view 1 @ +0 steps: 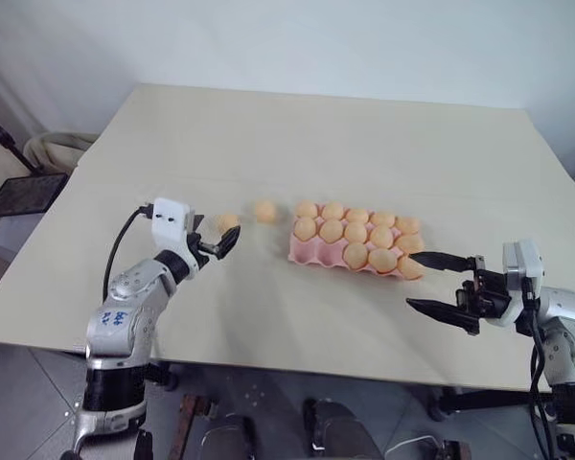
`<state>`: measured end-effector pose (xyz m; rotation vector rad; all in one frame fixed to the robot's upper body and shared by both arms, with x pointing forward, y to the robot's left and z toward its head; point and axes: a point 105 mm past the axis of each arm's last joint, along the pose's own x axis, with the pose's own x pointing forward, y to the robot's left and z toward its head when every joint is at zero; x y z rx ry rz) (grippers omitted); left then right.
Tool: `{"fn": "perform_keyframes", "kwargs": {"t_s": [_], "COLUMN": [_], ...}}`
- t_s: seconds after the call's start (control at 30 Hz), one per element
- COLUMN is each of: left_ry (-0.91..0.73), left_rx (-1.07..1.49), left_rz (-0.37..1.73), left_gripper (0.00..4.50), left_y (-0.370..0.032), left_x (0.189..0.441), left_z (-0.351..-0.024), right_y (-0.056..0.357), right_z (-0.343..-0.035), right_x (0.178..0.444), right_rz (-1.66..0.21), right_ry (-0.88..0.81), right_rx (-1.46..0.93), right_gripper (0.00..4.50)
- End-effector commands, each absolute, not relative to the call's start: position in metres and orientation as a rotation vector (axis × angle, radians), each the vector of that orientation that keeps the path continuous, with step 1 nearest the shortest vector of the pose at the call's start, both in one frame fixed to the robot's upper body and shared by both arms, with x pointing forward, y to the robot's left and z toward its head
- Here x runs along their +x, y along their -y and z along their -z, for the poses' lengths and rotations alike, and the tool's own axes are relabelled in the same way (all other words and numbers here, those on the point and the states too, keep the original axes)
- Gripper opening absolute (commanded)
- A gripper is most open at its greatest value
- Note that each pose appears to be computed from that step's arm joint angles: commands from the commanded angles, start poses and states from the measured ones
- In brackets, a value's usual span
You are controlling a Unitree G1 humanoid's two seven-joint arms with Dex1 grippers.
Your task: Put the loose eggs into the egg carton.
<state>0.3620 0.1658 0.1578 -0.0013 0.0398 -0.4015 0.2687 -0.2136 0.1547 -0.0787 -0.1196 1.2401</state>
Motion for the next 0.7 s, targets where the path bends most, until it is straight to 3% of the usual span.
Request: {"fn": "perform_keyframes", "kwargs": {"t_s": [0.03,0.5,0.6,0.7], "left_ry": [-0.019,-0.113,-0.121,-0.134], "left_rx": [0.001,0.039,0.070,0.078], "left_rz": [0.375,0.421,0.405,0.437], "left_gripper": [4.49,4.49,3.88,2.88], "left_y": [-0.166,-0.147,-0.149,-0.144], "left_x": [0.378,0.413,0.417,0.414], "left_z": [-0.164,-0.136,-0.134,-0.131], "right_y": [0.219,0.221,0.222,0.222], "right_z": [-0.165,-0.167,-0.167,-0.167], "right_x": [0.263,0.260,0.260,0.260], "right_rz": [-1.220,-1.189,-1.183,-1.177], "right_ry": [0.150,0.150,0.149,0.149], "right_rx": [-0.126,-0.135,-0.137,-0.140], "right_gripper": [4.50,4.50,4.50,4.50]}}
